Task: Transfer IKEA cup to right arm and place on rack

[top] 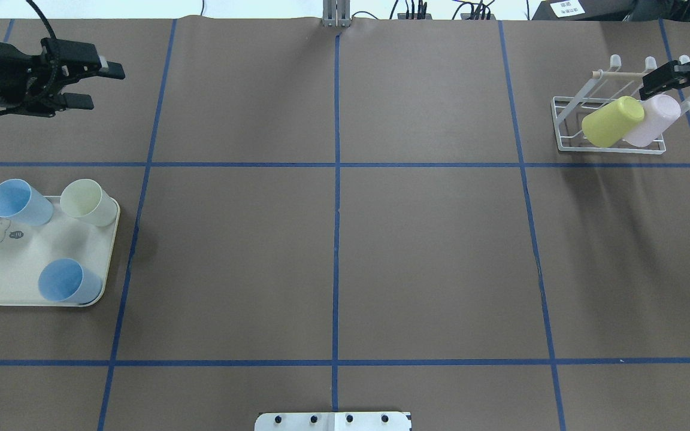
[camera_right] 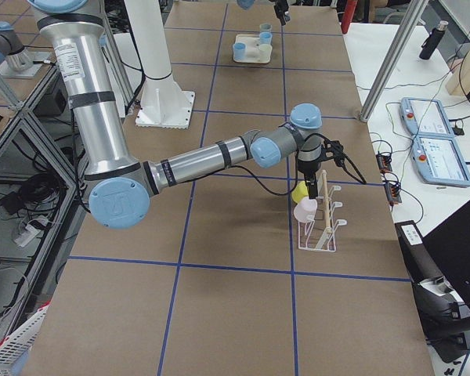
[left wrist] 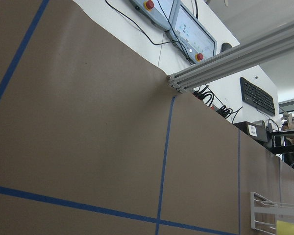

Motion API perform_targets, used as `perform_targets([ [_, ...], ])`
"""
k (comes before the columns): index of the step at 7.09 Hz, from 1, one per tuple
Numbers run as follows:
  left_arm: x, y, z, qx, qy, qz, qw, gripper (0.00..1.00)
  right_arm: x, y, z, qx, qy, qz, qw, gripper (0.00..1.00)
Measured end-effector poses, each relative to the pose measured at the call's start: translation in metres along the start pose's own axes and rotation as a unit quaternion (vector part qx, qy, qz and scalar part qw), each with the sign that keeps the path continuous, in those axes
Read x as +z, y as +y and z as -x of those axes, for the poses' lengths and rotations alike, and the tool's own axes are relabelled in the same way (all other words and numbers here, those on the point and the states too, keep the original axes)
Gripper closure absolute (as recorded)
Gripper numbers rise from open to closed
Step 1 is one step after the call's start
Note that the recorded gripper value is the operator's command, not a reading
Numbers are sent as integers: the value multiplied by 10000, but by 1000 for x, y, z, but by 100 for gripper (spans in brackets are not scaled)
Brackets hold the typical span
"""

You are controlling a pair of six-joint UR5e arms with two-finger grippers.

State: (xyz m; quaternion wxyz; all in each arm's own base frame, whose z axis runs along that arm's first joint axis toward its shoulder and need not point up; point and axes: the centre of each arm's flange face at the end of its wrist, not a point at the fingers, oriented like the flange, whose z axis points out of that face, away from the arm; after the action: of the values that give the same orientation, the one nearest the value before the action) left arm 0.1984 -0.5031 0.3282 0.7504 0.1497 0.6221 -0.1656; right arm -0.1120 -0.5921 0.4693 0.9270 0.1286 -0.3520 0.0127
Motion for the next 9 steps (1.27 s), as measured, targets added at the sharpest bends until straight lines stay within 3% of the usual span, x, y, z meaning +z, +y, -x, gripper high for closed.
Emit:
perform_targets([
  [2,-21,5,56,964,-881,126,9914,0,-2,1,4,70,-92,25,9999,0],
  [4,-50,15,129,1508,-1617,385,9745,0,-1,1,5,76,-143,31,9999,0],
  [6,-58,35,168,1373,-2019,731,9670,0,2,2,7,89,-180,22,9998,0],
  [9,-15,98,176,926,-2212,1559,9582,0,-8,4,18,58,-297,-40,9995,0],
])
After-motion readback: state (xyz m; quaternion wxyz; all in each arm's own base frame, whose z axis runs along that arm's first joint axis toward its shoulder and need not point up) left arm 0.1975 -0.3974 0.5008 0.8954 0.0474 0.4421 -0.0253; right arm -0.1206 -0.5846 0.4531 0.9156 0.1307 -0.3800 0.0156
